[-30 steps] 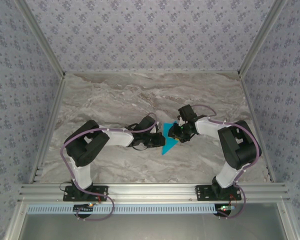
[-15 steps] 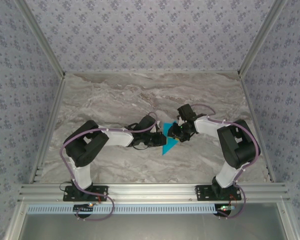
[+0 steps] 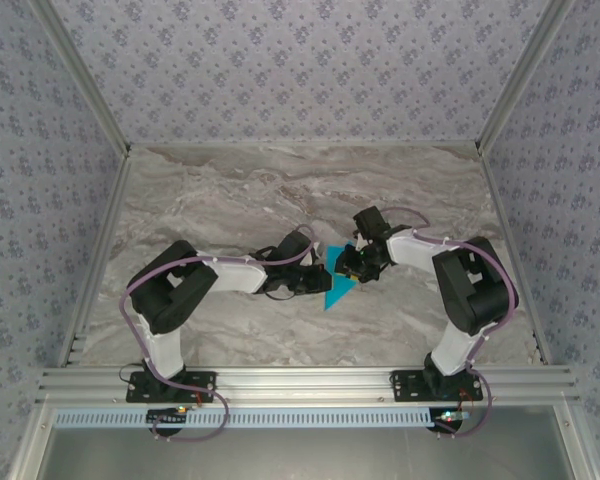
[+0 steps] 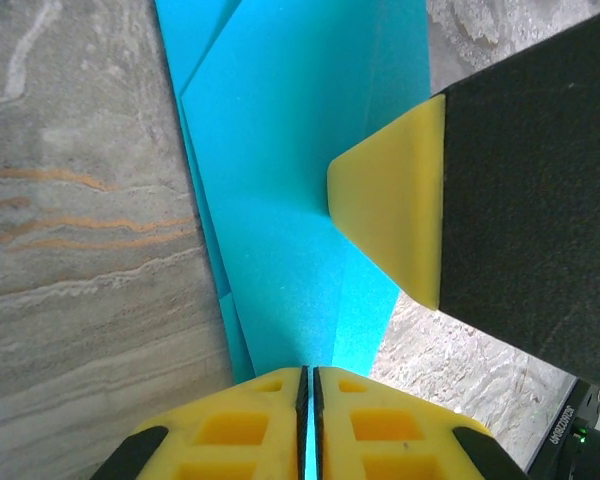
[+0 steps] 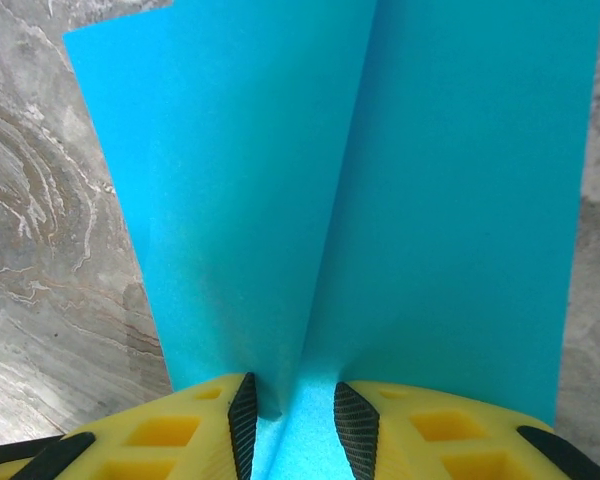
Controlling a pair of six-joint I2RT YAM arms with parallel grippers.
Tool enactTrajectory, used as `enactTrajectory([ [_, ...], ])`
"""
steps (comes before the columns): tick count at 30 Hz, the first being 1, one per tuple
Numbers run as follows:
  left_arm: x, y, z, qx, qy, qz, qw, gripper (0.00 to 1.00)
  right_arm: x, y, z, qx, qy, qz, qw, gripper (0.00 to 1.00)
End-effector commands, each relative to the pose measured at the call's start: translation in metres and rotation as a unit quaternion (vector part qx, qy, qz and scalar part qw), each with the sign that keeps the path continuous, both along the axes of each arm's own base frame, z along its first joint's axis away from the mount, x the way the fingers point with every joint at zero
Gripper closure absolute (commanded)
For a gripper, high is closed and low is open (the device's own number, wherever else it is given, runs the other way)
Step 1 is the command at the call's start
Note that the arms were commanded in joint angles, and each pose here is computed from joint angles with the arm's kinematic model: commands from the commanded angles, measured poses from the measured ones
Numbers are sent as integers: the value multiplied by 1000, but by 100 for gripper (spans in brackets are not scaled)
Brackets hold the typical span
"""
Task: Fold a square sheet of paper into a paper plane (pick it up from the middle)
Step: Fourth fold the wing at the center of the table.
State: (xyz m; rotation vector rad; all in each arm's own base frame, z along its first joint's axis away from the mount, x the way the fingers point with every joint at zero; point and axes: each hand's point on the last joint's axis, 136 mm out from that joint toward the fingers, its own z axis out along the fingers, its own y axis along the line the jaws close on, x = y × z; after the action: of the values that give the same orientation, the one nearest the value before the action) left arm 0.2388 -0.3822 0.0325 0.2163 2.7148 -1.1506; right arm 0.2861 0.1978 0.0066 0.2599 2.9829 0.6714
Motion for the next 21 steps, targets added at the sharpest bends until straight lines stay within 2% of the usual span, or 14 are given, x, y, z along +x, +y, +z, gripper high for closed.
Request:
enactTrajectory([
  [1, 3, -1, -3, 13, -5, -3, 1000, 87, -48, -46, -69, -136, 88, 4, 987, 63],
  [21, 3, 1, -5, 19, -5, 0, 1000, 88, -53, -48, -78, -176, 103, 22, 979, 60],
])
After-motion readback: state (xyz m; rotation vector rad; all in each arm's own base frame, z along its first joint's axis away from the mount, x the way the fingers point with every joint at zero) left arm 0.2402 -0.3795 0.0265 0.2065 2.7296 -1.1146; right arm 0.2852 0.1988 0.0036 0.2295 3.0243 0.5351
